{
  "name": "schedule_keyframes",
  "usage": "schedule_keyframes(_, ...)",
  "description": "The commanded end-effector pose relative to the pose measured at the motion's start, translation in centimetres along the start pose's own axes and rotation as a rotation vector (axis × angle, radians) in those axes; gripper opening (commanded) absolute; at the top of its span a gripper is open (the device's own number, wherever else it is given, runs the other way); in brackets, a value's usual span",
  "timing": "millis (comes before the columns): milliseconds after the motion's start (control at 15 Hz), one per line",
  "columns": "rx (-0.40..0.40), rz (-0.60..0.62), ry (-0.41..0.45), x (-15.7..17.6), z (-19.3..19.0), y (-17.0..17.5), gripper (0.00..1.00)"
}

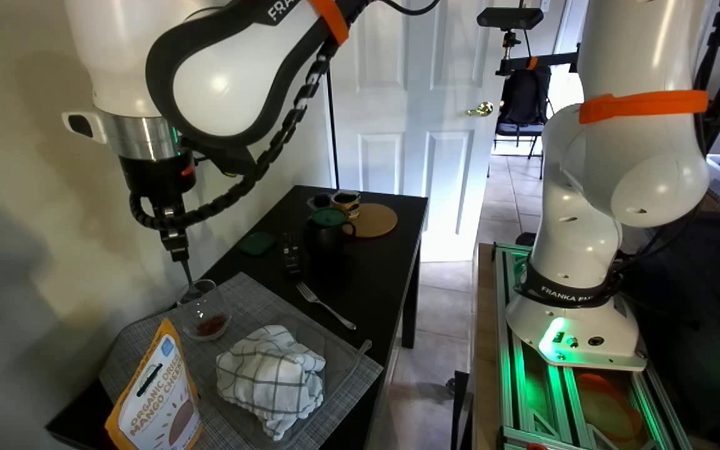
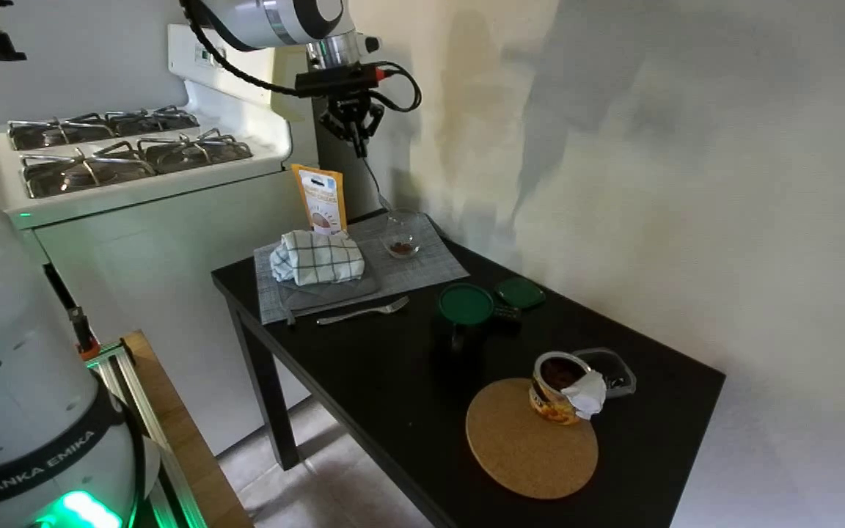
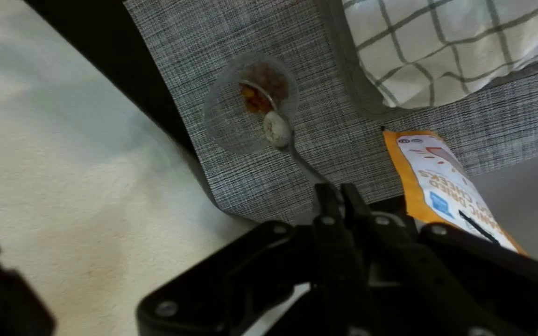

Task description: Remove the spoon out of the glass cup

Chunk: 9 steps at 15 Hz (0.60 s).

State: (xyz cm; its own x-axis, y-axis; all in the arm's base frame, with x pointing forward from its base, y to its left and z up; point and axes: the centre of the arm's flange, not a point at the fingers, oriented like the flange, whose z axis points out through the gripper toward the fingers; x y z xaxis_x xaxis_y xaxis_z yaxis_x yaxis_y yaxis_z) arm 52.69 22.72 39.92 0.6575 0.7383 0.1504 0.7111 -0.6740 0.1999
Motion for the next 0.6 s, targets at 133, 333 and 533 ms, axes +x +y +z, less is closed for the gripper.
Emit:
schedule_keyframes(133, -0.069, 0.017, -0.03, -5.8, -5.1, -0.2, 0.02)
schedule_keyframes(333, -0.118, -0.04, -0.109, -8.7, -5.7, -0.7, 0.02)
schedule_keyframes(533, -0.244, -0.102, -0.16, -10.9, -4.6, -1.1, 0.02)
